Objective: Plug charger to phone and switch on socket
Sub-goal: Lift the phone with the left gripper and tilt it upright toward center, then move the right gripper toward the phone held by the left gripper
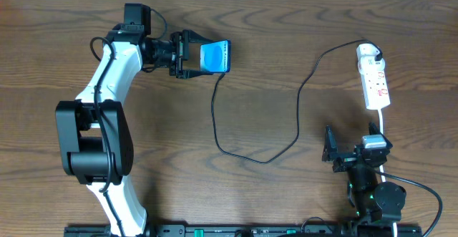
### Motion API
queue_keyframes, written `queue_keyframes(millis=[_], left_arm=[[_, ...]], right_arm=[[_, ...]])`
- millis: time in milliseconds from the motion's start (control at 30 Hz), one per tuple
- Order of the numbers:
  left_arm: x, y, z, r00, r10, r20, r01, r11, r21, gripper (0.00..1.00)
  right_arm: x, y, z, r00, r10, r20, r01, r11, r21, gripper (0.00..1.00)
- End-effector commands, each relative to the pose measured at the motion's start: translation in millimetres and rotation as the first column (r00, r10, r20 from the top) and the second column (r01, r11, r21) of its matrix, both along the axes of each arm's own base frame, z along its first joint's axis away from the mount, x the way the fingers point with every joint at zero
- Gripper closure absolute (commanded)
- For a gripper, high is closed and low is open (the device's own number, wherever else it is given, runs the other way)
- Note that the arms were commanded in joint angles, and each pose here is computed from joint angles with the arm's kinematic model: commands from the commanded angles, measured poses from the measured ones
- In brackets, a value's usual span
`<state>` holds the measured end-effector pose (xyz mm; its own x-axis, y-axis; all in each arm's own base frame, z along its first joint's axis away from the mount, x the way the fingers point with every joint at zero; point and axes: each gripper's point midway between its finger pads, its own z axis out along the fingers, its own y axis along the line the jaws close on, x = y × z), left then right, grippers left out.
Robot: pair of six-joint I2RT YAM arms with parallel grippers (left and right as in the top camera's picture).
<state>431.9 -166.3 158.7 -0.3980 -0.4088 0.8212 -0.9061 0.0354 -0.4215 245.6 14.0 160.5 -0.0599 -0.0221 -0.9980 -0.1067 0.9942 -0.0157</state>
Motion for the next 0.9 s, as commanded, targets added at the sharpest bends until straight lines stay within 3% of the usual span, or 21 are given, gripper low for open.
queue_keyframes(millis=[0,467,867], left_arm=[[-0.9,-2.3,15.9,1.000,-0.008,0.023,0.009,1.000,-0.028,0.39],[-0.8,-2.1,15.8,1.000,-0.008,0.023,0.009,1.000,-0.027,0.39],[-0.8,-2.2,15.8,0.999,-0.011,0.030,0.012,1.000,-0.026,0.39]], right_arm=[[-0.1,-0.2,-0.6,1.000,-0.001,-0.001,0.001,1.000,0.013,0.01],[-0.3,1.3,-0.4,1.000,0.008,-0.001,-0.008,1.000,0.017,0.01],[-0.8,5.5,-0.3,1.000,0.027,-0.010,-0.026,0.994,0.109,0.01]])
